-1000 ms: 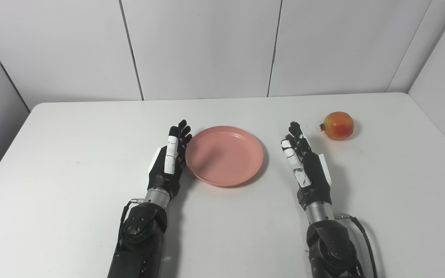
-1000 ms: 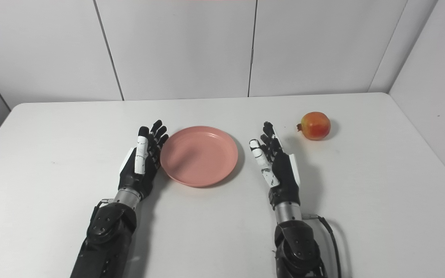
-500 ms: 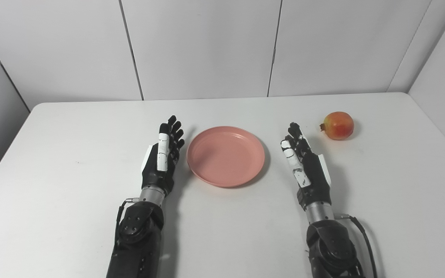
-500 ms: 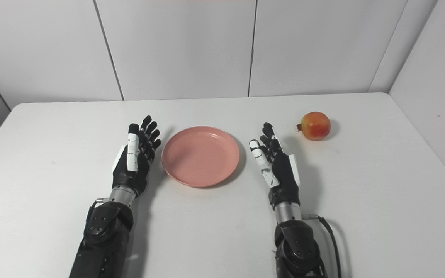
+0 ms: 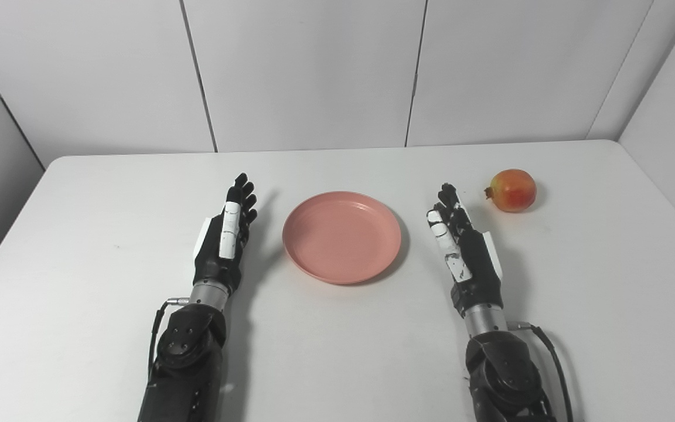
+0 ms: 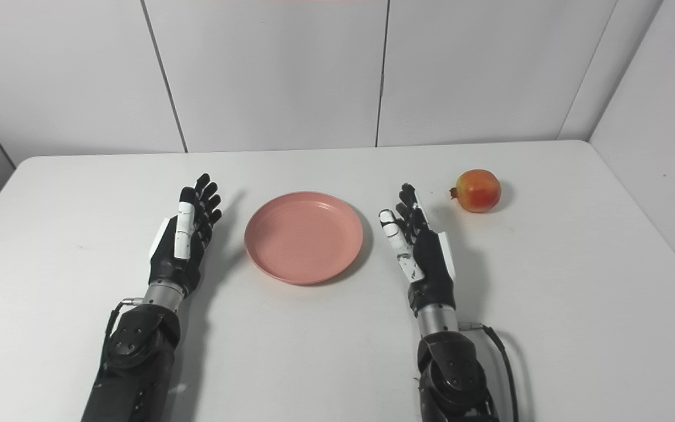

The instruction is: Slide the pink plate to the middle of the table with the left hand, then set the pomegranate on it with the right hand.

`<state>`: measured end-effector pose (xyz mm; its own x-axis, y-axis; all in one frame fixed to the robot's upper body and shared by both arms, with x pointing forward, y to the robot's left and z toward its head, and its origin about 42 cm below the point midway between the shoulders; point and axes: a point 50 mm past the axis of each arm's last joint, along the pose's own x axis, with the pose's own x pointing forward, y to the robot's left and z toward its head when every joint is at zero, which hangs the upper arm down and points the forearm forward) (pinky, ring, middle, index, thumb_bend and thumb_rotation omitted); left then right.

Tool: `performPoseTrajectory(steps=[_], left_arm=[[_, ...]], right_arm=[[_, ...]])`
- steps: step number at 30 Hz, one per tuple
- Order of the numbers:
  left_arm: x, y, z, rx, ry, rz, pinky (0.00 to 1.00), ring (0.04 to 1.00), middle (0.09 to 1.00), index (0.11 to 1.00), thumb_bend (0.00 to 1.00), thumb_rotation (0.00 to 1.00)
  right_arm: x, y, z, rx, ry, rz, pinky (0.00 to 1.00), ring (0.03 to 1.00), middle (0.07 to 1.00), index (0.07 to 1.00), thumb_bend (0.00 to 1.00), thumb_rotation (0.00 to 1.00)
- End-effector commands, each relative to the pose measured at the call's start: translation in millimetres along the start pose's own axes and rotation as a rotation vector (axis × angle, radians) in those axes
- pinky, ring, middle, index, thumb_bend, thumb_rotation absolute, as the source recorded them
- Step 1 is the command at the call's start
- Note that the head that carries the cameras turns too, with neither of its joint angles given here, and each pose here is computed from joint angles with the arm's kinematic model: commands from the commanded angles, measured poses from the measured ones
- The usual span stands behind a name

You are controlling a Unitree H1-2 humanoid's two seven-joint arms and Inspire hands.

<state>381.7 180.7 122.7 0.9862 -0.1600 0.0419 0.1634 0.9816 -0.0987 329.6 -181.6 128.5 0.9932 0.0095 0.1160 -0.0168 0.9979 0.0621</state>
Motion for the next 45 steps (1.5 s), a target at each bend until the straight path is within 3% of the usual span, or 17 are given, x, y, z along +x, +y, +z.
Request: performPoseTrajectory(steps=[1, 9, 20, 25, 29, 34, 41, 45], left_arm=[[5, -7, 15, -0.011, -0.084, -0.031, 1.0, 1.0, 1.0, 1.0, 0.85, 1.0], [-3, -18, 7, -0.001, -0.093, -0.044, 1.0, 1.0, 1.0, 1.0, 0.82, 1.0], [-17, -21, 3, 0.008, -0.084, -0.052, 1.0, 1.0, 1.0, 1.0, 0.82, 1.0], [-16, -25, 5, -0.006, -0.092, -0.055, 0.99, 1.0, 1.0, 1.0, 0.8, 1.0], [-15, -26, 6, 0.011, -0.093, -0.069, 1.0, 1.0, 1.0, 1.0, 0.81, 1.0], [-14, -28, 4, 0.011, -0.095, -0.074, 1.0, 1.0, 1.0, 1.0, 0.8, 1.0], [-13, -31, 1, 0.008, -0.086, -0.072, 1.0, 1.0, 1.0, 1.0, 0.78, 1.0], [-14, -32, 0, 0.007, -0.089, -0.074, 1.0, 1.0, 1.0, 1.0, 0.76, 1.0]], right_arm=[[11, 1, 18, -0.002, -0.086, 0.027, 0.98, 0.98, 0.979, 0.97, 0.71, 0.77], [8, -9, 23, -0.038, -0.092, 0.063, 1.0, 1.0, 1.0, 1.0, 0.72, 0.84], [3, -21, 56, -0.152, -0.201, 0.069, 1.0, 1.0, 1.0, 1.0, 0.72, 0.86], [5, -37, 80, -0.27, -0.243, 0.054, 1.0, 1.0, 1.0, 1.0, 0.75, 0.82], [10, -53, 97, -0.388, -0.308, 0.026, 0.98, 0.99, 1.0, 1.0, 0.75, 0.86], [18, -68, 110, -0.502, -0.32, -0.016, 0.97, 0.984, 0.999, 1.0, 0.75, 0.87], [40, -87, 124, -0.607, -0.338, -0.049, 0.93, 0.967, 0.98, 0.987, 0.77, 0.82], [53, -98, 130, -0.68, -0.316, -0.051, 0.94, 0.975, 0.986, 0.994, 0.77, 0.74]])
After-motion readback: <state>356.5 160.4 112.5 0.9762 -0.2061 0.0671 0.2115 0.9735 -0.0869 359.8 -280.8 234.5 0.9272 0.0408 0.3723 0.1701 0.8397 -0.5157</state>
